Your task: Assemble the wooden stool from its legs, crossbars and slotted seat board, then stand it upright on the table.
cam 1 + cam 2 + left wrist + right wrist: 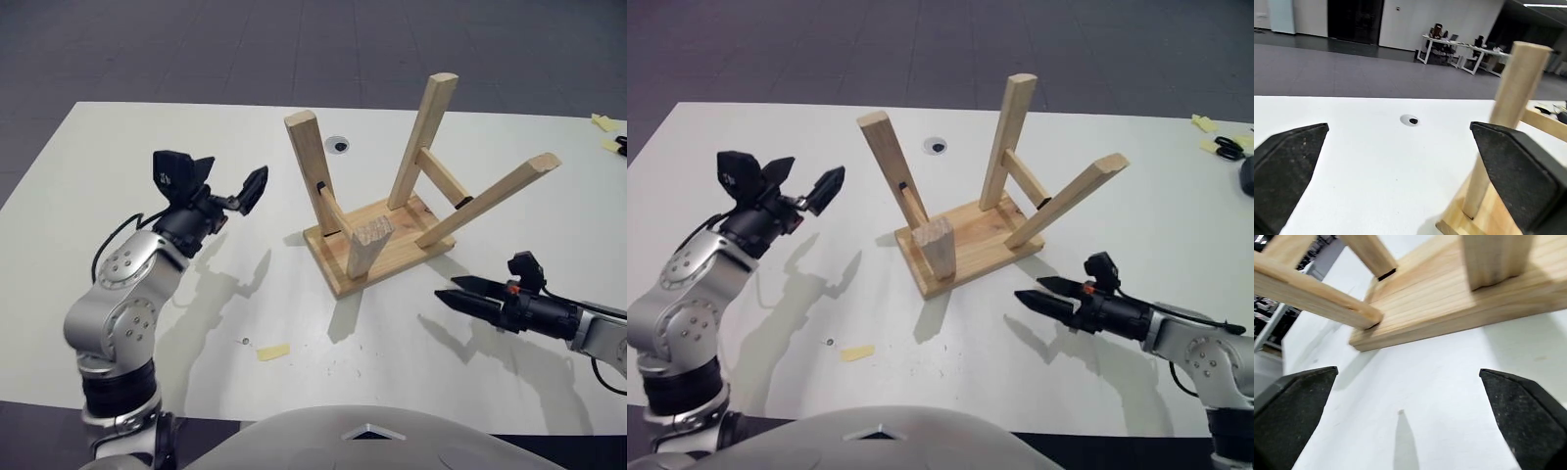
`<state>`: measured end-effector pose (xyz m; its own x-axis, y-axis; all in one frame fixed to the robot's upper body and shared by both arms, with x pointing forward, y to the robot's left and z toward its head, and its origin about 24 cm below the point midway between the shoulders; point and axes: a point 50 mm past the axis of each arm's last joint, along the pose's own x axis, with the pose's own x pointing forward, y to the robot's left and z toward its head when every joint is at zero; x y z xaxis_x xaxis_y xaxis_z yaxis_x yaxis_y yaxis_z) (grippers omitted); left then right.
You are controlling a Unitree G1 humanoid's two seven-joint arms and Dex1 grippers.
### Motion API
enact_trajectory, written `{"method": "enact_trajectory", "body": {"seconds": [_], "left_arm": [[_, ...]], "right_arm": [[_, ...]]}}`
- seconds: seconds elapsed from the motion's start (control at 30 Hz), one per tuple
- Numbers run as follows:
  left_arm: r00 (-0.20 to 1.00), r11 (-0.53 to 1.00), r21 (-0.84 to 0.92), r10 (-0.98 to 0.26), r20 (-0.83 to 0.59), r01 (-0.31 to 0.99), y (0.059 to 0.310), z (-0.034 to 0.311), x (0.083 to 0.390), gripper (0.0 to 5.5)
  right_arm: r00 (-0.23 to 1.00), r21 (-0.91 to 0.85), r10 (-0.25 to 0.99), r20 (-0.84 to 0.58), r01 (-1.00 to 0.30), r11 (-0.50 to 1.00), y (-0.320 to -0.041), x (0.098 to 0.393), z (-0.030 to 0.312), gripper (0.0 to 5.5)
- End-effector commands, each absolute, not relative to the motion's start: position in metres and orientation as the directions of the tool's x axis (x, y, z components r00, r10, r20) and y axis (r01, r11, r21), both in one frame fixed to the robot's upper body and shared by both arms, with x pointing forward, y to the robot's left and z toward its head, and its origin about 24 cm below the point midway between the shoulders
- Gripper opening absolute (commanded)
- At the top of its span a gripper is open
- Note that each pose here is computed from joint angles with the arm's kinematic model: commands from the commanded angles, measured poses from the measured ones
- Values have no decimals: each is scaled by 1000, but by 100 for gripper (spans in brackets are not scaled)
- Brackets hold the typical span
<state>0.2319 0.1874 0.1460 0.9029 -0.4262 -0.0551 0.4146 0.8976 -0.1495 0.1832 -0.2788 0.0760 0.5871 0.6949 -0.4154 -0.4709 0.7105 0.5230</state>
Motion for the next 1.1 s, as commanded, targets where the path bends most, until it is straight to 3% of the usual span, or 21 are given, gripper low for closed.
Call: {"method": "enact_trajectory", "body": {"seconds": [0.03,0.13,0.23,0.33,0.43,0.57,0.73,0.9,0.97,1.1], "left_arm": [[883,900,-85,-435,-175,427,202,132,226,537],[847,869,-84,-494,-198,488,193,127,226,537],[777,811,-114,-583,-237,573,189,122,220,537],[710,761,-133,-643,-288,635,195,122,212,537],[667,734,-109,-660,-345,670,204,123,211,537],[577,662,-106,-711,-401,742,209,126,208,537],[479,582,-11,-680,-555,813,246,126,214,537],[159,269,-136,-832,-531,953,209,140,191,537],[90,190,-165,-873,-479,968,191,143,187,537],[234,287,-74,-884,-405,955,168,125,201,537]], "right_arm": [[811,349,543,-218,-455,819,-272,232,91,540],[767,397,633,-104,-551,734,-245,242,101,540],[560,495,819,-125,-680,541,-223,217,103,540],[424,567,889,-174,-695,442,-224,192,102,540],[411,577,894,-176,-694,432,-218,179,100,540],[494,525,849,-187,-680,511,-213,179,93,540],[435,532,871,-229,-693,486,-214,164,89,540],[473,496,853,-220,-698,515,-222,176,94,540],[465,492,856,-225,-704,512,-224,179,94,540],[387,481,887,-254,-745,463,-227,184,88,540]]}}
